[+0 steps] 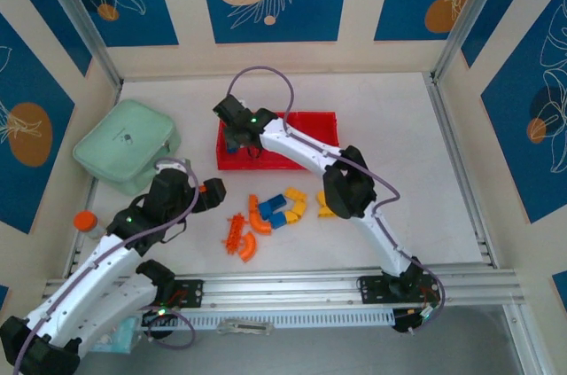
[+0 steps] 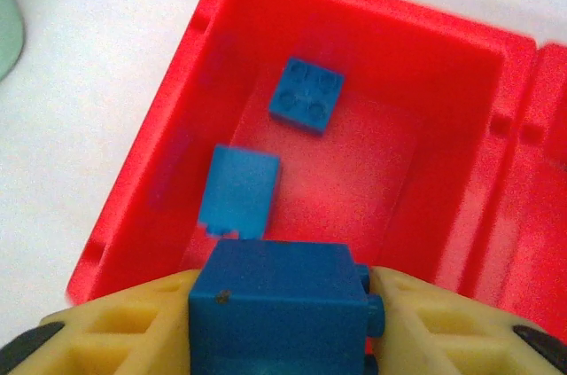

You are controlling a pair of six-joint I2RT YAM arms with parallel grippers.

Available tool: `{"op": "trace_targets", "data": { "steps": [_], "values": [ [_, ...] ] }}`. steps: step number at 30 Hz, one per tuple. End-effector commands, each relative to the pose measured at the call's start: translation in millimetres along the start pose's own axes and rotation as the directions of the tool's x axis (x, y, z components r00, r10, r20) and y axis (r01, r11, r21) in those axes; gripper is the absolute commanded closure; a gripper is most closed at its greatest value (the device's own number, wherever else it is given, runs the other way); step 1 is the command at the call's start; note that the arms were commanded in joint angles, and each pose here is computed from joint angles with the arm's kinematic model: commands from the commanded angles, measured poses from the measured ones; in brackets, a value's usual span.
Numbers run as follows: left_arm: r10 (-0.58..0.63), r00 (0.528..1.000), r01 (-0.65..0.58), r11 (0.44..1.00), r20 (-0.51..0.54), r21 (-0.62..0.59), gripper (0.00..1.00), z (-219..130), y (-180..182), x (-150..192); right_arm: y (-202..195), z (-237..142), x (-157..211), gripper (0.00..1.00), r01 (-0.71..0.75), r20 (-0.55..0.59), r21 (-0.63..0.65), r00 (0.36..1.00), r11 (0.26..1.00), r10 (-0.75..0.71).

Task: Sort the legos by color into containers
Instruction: Place the lego in the container.

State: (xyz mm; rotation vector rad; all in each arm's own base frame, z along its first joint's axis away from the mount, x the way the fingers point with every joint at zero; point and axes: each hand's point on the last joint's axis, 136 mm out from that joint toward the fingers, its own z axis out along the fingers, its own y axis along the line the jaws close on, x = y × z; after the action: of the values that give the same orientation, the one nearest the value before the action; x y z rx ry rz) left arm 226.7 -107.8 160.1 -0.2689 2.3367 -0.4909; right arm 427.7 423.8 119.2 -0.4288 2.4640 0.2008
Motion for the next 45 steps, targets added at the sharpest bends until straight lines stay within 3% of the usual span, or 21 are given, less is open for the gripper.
{"op": "trace_targets", "data": {
  "steps": [1, 11, 19, 26, 35, 45],
  "values": [
    [0.0, 1.0, 0.0, 1.0, 0.014, -0.003, 0.01, -3.2, -0.4, -9.5, -10.7, 5.3, -6.4, 0.46, 0.04, -0.024, 0.035, 0.999, 0.999, -0.039],
    [-0.014, 1.0, 0.014, 1.0, -0.005, 0.007, 0.01, 6.0, -4.2, -11.0, 6.5, -35.4, -28.1, 0.36, 0.049, 0.038, -0.068, 0.998, 0.996, -0.047],
    [-0.018, 0.999, 0.02, 0.998, -0.026, 0.059, 0.01, 6.3, -14.8, -9.3, 8.1, -86.3, -8.5, 0.32, 0.054, 0.028, -0.152, 0.998, 0.987, -0.05],
    [-0.028, 0.998, 0.033, 0.994, -0.055, 0.103, 0.01, 7.1, -20.9, -2.2, -15.2, -116.0, 41.4, 0.3, 0.021, -0.048, -0.17, 0.998, 0.985, -0.03],
    [-0.049, 0.994, 0.067, 0.982, -0.101, 0.179, 0.01, 9.4, -29.0, 19.2, -39.5, -124.8, 122.4, 0.29, -0.025, -0.208, -0.137, 0.978, 0.99, -0.004],
    [-0.059, 0.99, 0.084, 0.977, -0.128, 0.196, 0.01, 12.8, -33.2, 36.9, -24.5, -120.5, 192.2, 0.3, 0.012, -0.334, -0.16, 0.94, 0.987, -0.066]
  ]
}}
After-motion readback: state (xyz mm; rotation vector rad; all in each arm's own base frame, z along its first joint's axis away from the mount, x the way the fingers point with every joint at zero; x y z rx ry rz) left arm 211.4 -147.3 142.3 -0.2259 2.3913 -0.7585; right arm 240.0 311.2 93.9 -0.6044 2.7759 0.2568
